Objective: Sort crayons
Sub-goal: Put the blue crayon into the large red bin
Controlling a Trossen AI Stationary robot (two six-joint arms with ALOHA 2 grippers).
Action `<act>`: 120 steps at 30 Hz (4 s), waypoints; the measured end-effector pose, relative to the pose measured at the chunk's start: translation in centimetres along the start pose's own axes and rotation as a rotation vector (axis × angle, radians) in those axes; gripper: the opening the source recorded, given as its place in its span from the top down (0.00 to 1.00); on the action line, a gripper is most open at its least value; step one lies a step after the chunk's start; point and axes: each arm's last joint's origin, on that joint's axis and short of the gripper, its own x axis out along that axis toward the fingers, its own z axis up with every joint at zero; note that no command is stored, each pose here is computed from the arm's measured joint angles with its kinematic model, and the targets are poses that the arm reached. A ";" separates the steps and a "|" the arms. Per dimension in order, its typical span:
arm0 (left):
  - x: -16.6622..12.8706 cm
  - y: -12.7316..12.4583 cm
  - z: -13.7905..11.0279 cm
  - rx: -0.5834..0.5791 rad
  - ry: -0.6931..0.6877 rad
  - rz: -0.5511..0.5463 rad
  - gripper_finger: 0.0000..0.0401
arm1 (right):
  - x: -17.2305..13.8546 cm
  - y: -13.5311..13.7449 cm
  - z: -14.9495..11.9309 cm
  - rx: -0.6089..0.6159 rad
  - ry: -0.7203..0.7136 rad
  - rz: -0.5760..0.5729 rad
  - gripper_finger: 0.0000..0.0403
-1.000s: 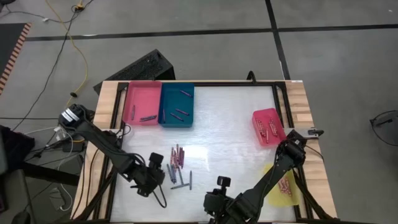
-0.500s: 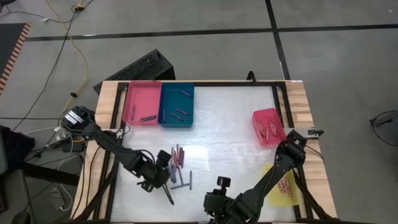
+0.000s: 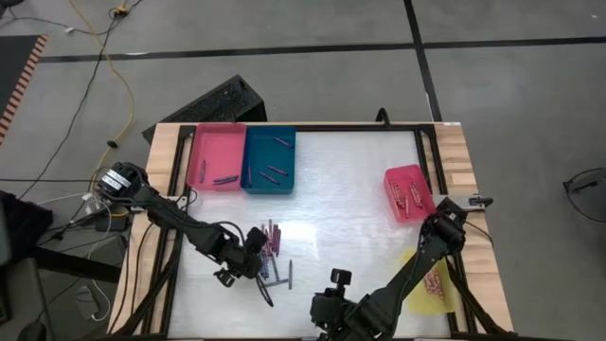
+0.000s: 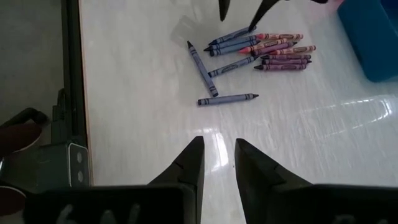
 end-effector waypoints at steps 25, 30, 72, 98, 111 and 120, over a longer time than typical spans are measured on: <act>0.6 0.3 -1.0 0.018 0.016 -0.008 0.71 | 0.0 0.1 0.0 0.007 -0.003 0.007 0.79; 0.6 0.3 -0.9 0.030 0.003 -0.006 0.71 | 0.0 0.1 0.0 0.007 -0.003 0.008 0.79; 2.0 0.4 -1.6 -0.026 0.075 -0.077 0.96 | -0.4 0.5 -0.1 0.024 -0.015 0.029 0.79; -9.6 -1.3 1.4 -0.465 -0.518 0.334 0.99 | -0.5 -0.2 1.3 0.160 -0.386 -0.268 0.79; -15.4 -3.2 1.7 -0.353 -0.798 0.393 0.99 | 3.7 -3.7 5.9 0.051 -0.368 -0.353 0.79; -17.7 -3.5 0.7 -0.321 -0.867 0.373 0.99 | 7.9 -7.6 11.6 -0.144 -0.371 0.038 0.79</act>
